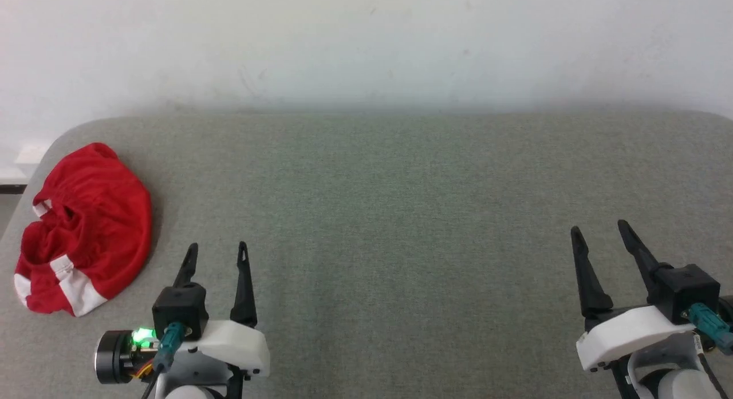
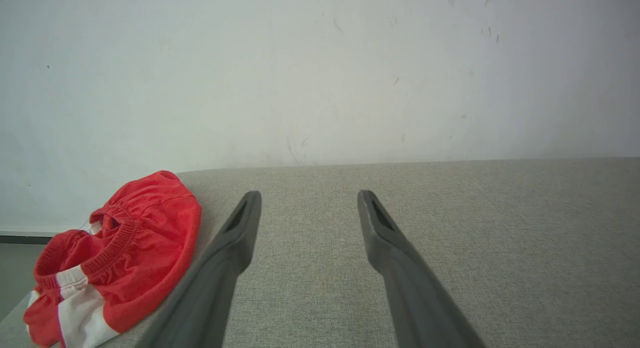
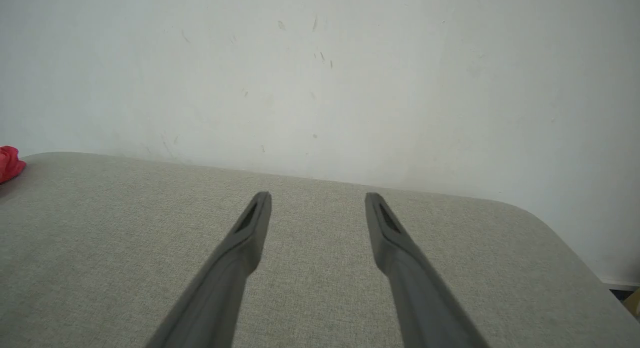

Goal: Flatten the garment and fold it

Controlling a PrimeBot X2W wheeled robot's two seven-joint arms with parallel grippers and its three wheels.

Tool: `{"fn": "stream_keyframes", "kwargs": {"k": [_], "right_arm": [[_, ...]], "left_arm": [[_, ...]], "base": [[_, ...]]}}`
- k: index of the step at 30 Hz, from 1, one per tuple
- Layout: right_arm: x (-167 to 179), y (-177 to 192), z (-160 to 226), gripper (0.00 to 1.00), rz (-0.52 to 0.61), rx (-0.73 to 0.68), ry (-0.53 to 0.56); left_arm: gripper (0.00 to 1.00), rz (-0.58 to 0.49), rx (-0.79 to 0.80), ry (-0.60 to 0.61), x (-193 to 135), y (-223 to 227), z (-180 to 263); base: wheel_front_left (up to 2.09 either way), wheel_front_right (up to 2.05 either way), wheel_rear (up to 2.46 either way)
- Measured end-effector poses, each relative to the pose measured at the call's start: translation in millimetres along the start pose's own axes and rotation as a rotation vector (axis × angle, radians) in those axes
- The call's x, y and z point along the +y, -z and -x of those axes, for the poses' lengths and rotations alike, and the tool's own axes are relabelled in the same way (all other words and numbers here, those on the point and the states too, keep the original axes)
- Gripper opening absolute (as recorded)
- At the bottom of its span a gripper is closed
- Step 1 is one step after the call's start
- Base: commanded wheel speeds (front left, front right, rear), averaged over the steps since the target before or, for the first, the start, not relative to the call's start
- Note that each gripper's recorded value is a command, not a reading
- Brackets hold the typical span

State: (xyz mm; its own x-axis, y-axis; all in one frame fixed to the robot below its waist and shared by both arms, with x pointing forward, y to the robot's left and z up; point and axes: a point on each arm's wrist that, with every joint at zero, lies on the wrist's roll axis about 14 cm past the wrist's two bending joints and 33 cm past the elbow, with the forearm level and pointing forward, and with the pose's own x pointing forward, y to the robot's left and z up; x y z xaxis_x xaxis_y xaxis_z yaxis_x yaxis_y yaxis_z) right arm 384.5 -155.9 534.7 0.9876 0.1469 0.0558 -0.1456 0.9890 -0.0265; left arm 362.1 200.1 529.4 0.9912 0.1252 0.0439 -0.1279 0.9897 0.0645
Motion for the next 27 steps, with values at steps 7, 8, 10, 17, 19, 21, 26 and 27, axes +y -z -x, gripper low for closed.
{"fn": "stream_keyframes", "kwargs": {"k": [7,8,10,17,19,21,26,27], "right_arm": [[12,-1,-9,1.00,-0.003,-0.012,-0.038],[14,-2,-10,1.00,-0.004,-0.015,-0.044],[18,-3,-13,1.00,-0.005,-0.022,-0.055],[31,-5,-22,1.00,-0.009,-0.041,-0.096],[35,-5,-24,1.00,-0.010,-0.046,-0.108],[40,-6,-27,1.00,-0.012,-0.051,-0.120],[49,-7,-34,1.00,-0.016,-0.063,-0.149],[51,-7,-35,1.00,-0.017,-0.063,-0.154]], "left_arm": [[1.00,-0.009,-0.007,-0.066,18,0,7],[1.00,-0.011,-0.010,-0.074,20,-1,8],[1.00,-0.013,-0.010,-0.093,25,0,10],[1.00,-0.022,-0.019,-0.159,43,-1,19],[1.00,-0.025,-0.019,-0.177,48,-1,21],[1.00,-0.029,-0.023,-0.199,53,-1,24],[1.00,-0.038,-0.028,-0.251,67,-2,32],[1.00,-0.039,-0.030,-0.262,70,-2,34]], "base": [[0.00,0.00,0.00],[0.00,0.00,0.00],[0.00,0.00,0.00],[0.00,0.00,0.00],[0.00,0.00,0.00],[0.00,0.00,0.00],[0.00,0.00,0.00],[0.00,0.00,0.00]]}}
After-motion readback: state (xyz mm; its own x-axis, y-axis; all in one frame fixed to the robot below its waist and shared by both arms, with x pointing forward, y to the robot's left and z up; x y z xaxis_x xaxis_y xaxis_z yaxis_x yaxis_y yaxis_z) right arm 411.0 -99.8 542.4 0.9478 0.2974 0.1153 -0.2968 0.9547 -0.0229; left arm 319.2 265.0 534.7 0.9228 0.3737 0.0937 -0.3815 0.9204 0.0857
